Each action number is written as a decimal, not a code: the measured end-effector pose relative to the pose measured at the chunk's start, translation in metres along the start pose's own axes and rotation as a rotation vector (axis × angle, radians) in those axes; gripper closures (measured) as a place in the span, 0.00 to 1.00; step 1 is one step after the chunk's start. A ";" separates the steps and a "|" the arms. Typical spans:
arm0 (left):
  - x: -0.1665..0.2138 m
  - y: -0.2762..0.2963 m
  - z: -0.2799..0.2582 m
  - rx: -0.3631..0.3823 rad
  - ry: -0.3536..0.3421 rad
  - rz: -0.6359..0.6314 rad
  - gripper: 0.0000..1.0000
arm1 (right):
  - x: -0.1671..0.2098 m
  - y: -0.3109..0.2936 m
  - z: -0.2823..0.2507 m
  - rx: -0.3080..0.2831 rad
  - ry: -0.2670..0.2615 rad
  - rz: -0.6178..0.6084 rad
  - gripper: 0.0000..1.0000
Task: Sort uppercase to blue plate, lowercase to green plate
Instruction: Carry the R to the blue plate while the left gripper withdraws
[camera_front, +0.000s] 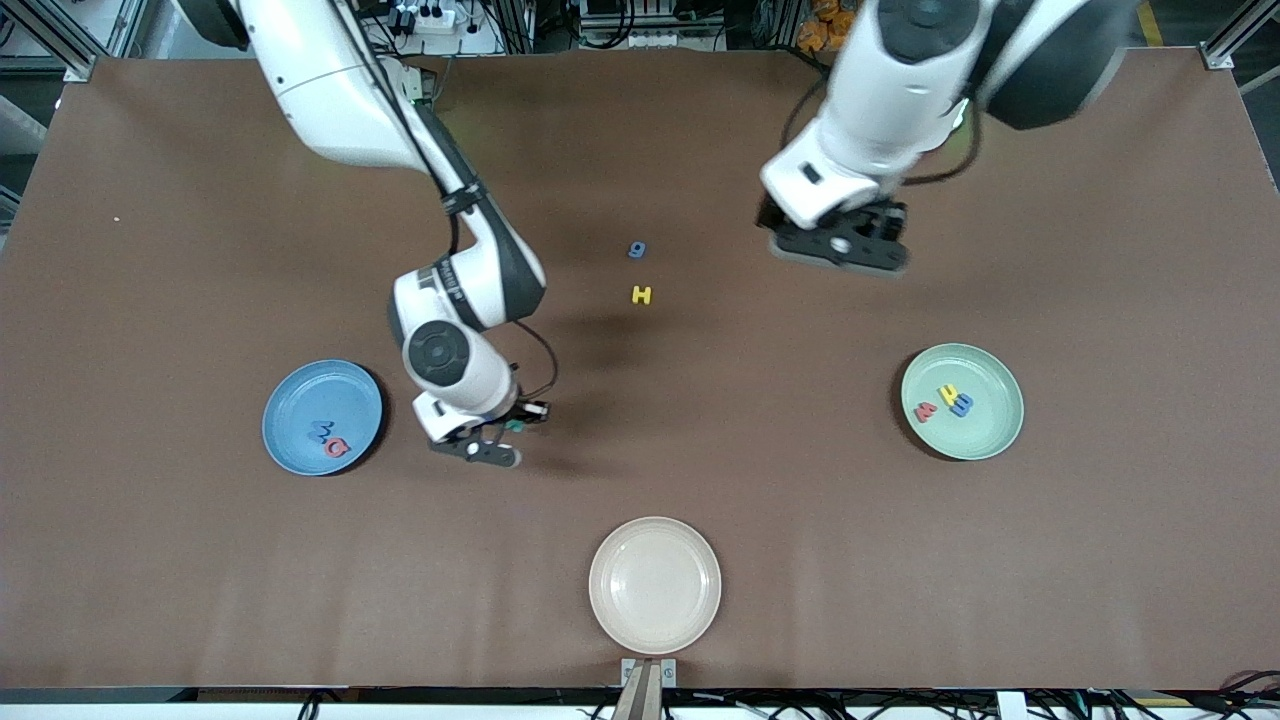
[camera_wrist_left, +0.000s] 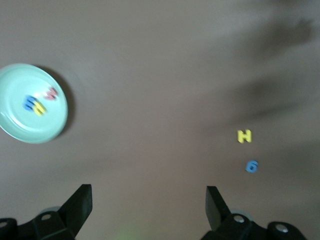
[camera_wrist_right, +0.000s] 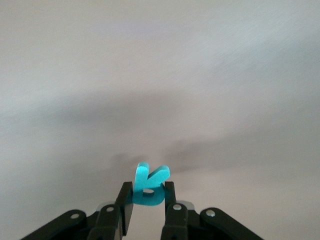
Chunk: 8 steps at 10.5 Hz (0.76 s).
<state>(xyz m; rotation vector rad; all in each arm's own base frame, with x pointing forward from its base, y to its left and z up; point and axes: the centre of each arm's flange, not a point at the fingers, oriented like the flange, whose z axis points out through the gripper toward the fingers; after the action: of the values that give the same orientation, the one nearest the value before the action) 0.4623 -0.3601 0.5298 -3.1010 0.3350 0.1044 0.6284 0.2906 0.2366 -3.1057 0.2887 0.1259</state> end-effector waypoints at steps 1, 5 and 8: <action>-0.015 0.028 0.011 0.001 -0.004 -0.030 0.00 | 0.013 0.024 -0.010 -0.002 -0.015 -0.035 0.70; -0.060 0.103 0.073 -0.030 0.011 -0.136 0.00 | 0.053 0.121 -0.046 0.008 -0.072 -0.173 0.70; -0.088 0.143 0.126 -0.062 -0.004 -0.118 0.00 | 0.074 0.201 -0.038 0.024 -0.124 -0.255 0.70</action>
<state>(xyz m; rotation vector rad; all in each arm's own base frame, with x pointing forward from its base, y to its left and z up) 0.3376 -0.4774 0.4079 -3.1723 0.1514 0.1217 0.6663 0.0787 0.2663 -3.0593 -0.1077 0.3043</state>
